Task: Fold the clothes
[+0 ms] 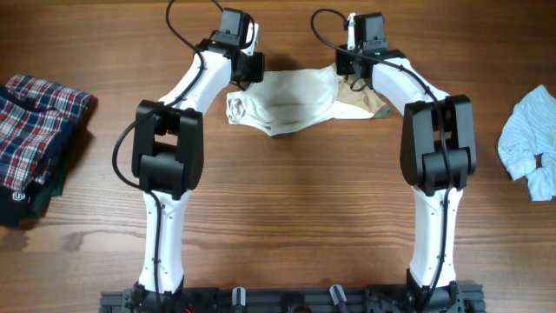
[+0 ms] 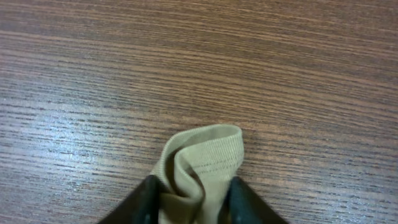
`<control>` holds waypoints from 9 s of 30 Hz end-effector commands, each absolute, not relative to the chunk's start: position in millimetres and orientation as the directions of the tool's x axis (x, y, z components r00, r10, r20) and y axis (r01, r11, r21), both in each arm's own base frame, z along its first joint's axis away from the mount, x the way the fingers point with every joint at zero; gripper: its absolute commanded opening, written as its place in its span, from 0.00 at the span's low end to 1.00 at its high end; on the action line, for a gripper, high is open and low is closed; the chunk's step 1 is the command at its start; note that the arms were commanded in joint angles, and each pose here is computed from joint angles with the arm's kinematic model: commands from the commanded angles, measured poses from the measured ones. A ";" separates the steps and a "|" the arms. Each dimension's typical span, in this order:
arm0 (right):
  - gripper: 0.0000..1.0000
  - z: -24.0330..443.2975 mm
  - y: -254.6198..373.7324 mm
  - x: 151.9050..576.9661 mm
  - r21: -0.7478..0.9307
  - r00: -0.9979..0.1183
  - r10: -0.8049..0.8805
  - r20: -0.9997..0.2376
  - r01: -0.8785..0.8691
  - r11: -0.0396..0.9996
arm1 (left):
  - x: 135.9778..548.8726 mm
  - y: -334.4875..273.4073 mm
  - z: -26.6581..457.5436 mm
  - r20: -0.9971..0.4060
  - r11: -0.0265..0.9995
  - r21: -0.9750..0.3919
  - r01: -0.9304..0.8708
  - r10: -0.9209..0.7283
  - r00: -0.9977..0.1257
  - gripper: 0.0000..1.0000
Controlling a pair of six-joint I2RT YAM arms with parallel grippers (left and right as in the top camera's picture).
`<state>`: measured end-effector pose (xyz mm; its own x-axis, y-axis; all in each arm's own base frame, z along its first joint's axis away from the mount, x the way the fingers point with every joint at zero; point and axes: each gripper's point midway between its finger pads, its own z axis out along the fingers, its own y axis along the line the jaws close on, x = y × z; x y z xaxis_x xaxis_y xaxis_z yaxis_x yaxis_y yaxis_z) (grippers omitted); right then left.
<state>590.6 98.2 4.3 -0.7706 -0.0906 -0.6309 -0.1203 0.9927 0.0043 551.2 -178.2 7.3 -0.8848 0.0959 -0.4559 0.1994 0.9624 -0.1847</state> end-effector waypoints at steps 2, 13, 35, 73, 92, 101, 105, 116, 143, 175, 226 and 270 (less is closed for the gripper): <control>0.32 -28.1 103.4 578.6 0.028 -0.813 -0.093 -0.575 -0.133 0.991 | 550.9 -176.7 -0.3 -0.448 0.963 -0.186 0.195 0.094 -0.889 0.04; 0.04 27.1 101.7 582.3 -0.013 -0.767 -0.139 -0.626 -0.167 0.986 | 558.9 -173.6 18.4 -0.488 0.963 -0.186 0.194 0.081 -0.869 0.04; 0.04 61.3 96.0 550.2 -0.013 -0.819 -0.147 -0.554 -0.168 0.986 | 530.3 -150.5 64.9 -0.437 0.985 -0.096 0.145 0.089 -0.895 0.04; 0.32 34.8 85.3 467.8 0.027 -0.971 -0.062 -0.230 -0.070 0.997 | 462.1 -171.4 44.9 -0.189 0.980 -0.120 0.159 0.135 -0.973 0.04; 0.81 70.0 81.2 445.3 0.028 -0.978 -0.043 -0.202 -0.050 0.998 | 454.6 -202.3 108.5 -0.295 0.946 -0.229 0.231 0.159 -0.942 0.30; 0.04 79.4 105.8 469.1 0.151 -0.951 -0.041 -0.305 -0.091 0.984 | 452.9 -204.1 64.0 -0.237 0.957 -0.210 0.202 0.150 -0.960 0.22; 0.04 63.1 105.6 460.2 0.156 -0.960 -0.043 -0.278 -0.090 0.984 | 452.8 -207.8 41.4 -0.203 0.961 -0.211 0.176 0.133 -0.970 0.19; 0.04 -8.3 97.3 469.9 0.096 -0.882 -0.090 -0.463 -0.150 0.984 | 447.9 -189.8 3.6 -0.133 0.984 -0.111 0.142 0.127 -0.983 0.23; 0.37 52.4 119.1 509.3 0.038 -0.709 -0.252 -0.659 -0.365 0.930 | 448.0 -137.5 78.0 -0.103 0.956 -0.196 -0.216 -0.239 -0.966 0.95; 0.29 4.5 133.7 485.5 0.143 -0.813 -0.214 -0.541 -0.340 0.930 | 429.5 -79.2 -7.9 -0.114 0.982 -0.017 -0.191 -0.191 -0.975 0.04; 0.85 89.5 52.4 466.4 0.130 -0.848 0.016 -0.530 -0.063 0.989 | 481.4 -179.7 54.3 -0.439 0.989 0.140 0.055 0.112 -0.892 0.55; 0.84 82.2 29.7 457.9 0.086 -0.868 0.087 -0.488 0.051 0.995 | 491.3 -271.9 140.4 -0.633 0.986 -0.100 0.133 0.039 -0.773 0.08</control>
